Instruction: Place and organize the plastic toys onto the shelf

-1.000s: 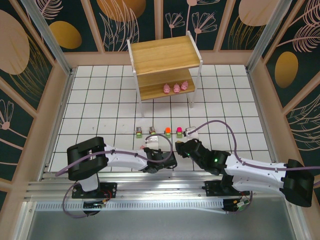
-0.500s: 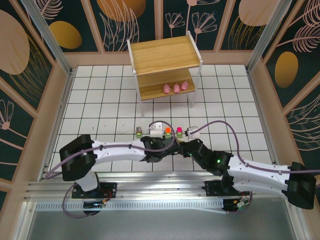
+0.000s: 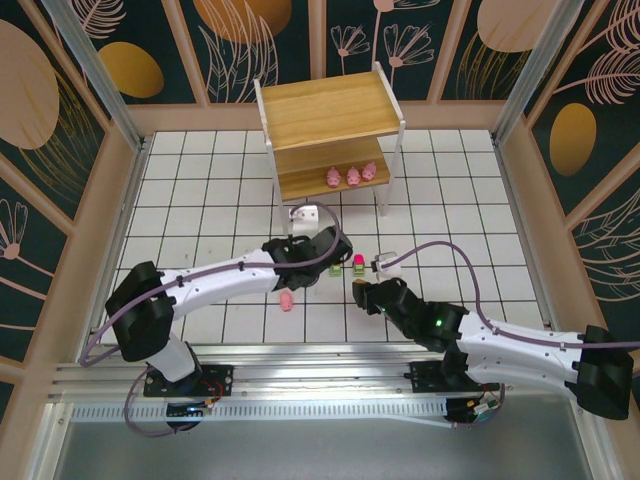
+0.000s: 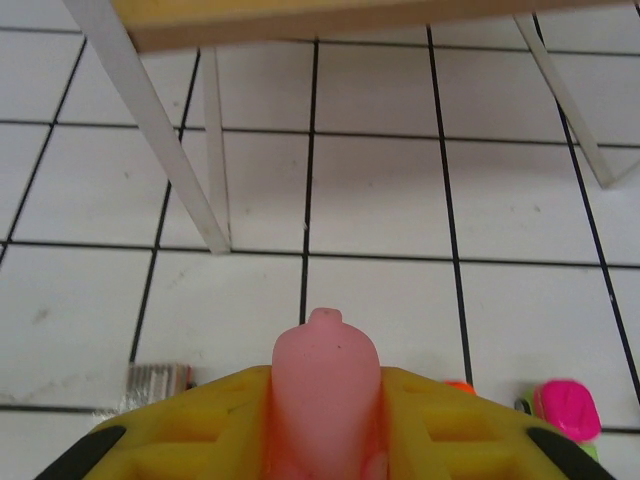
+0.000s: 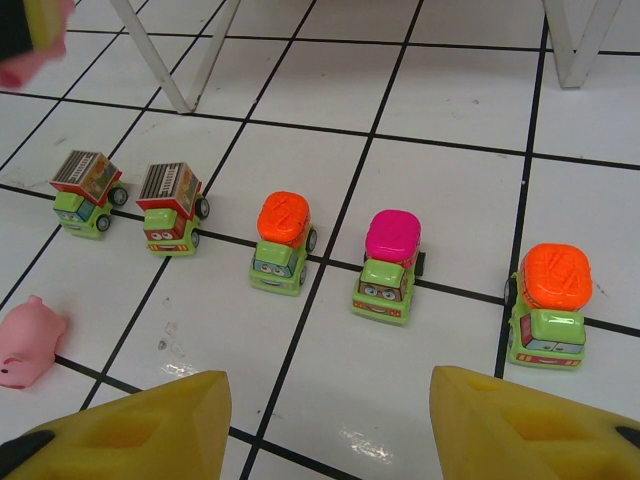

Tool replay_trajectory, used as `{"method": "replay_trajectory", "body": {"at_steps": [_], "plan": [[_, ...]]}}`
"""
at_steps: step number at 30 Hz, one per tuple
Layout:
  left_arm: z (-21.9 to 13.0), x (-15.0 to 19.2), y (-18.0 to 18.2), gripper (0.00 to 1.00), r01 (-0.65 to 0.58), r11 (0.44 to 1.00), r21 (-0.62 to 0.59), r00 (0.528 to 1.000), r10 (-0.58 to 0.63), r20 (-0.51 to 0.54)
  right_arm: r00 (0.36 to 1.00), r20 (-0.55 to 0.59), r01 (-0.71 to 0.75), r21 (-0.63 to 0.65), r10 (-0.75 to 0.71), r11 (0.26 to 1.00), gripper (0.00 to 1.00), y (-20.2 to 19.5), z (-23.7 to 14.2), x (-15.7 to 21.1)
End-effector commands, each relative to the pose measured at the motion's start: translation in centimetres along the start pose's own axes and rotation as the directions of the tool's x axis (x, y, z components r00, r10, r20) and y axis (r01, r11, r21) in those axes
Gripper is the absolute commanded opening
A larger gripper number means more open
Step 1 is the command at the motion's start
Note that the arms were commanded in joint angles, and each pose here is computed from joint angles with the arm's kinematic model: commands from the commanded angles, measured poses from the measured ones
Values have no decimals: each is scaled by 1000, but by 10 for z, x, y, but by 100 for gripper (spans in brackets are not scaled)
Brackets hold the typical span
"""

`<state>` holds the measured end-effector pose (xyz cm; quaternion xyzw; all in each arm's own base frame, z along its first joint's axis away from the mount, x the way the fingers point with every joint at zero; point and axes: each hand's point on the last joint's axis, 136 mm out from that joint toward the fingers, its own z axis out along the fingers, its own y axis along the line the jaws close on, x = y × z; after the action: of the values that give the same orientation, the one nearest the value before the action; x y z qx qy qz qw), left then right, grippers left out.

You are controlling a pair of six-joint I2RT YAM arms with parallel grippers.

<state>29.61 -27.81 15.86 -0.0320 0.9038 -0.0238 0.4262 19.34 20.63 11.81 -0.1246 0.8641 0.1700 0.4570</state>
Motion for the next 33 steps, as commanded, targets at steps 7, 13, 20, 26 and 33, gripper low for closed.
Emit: {"method": "replay_trajectory", "body": {"at_steps": [7, 13, 20, 26, 33], "plan": [[5, -57, -15, 30, -26, 999, 42, 997, 23, 68, 999, 29, -20, 11, 20, 1000, 55, -5, -3, 0], [17, -79, -24, 30, -24, 998, 56, 996, 19, 84, 999, 36, -22, 1, 22, 1000, 55, -5, -4, 0], [38, -98, -31, 30, -26, 998, 57, 996, 21, 86, 999, 52, -9, -25, 11, 1000, 55, 1, -8, -1], [55, -107, -35, 30, -27, 998, 52, 996, 22, 84, 999, 42, 12, -31, -10, 999, 57, 5, -6, 2], [69, -114, -37, 30, -21, 998, 51, 996, 16, 82, 999, 39, 30, -29, -28, 999, 58, 8, -5, 4]]}}
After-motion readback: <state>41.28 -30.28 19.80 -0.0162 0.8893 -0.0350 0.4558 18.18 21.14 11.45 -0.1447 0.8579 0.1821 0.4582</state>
